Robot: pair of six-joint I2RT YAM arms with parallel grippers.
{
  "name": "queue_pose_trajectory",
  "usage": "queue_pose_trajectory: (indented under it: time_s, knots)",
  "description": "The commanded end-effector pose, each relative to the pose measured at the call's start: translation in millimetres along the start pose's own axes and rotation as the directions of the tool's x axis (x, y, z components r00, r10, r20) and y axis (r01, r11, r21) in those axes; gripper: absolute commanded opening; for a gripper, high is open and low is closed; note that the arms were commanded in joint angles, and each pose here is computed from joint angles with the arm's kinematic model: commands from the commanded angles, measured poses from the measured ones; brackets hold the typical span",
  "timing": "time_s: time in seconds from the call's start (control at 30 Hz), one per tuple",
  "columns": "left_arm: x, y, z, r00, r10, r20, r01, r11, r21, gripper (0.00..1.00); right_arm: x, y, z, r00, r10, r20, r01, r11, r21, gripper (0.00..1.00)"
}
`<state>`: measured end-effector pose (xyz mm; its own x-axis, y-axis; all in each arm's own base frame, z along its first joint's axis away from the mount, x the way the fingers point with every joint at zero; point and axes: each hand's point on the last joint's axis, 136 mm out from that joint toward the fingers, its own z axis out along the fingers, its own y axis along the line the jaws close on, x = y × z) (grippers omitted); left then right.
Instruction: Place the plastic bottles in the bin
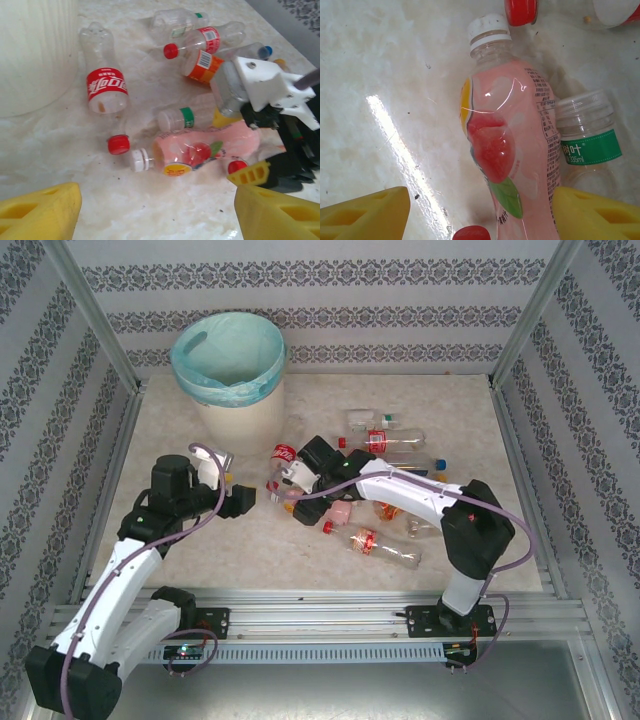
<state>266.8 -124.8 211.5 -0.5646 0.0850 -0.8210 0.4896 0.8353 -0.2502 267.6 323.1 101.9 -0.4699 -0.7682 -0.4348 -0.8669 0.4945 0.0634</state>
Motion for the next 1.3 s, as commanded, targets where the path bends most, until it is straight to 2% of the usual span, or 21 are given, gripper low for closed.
queue_pose_trajectory:
  time_s: [0.0,0.43,0.83,1.27]
  knots:
    - [-8.8,9.7,2.4,0.999,0.014,0.041,-0.012,0.998,-0.057,0.82,2.8,-3.7,6.2,0.999,-0.02,-0.051,0.02,1.0,0.012,0.76]
    - [-6.8,18.4,0.6,0.999,0.023,0.041,-0.019,0.994,-0.111,0.86,7.1,-26.0,24.2,0.991,-0.01,-0.135,0.025,0.993,0.113,0.8]
    - [-8.5,21.3,0.3,0.999,0.026,0.047,-0.019,0.992,-0.128,0.86,20.9,-23.6,46.7,0.98,-0.038,-0.193,0.056,0.994,0.09,0.78]
    - [-11.2,23.0,-3.0,0.998,0.032,0.06,-0.023,0.989,-0.146,0.86,22.2,-26.9,65.2,0.973,-0.059,-0.225,0.079,0.993,0.083,0.71]
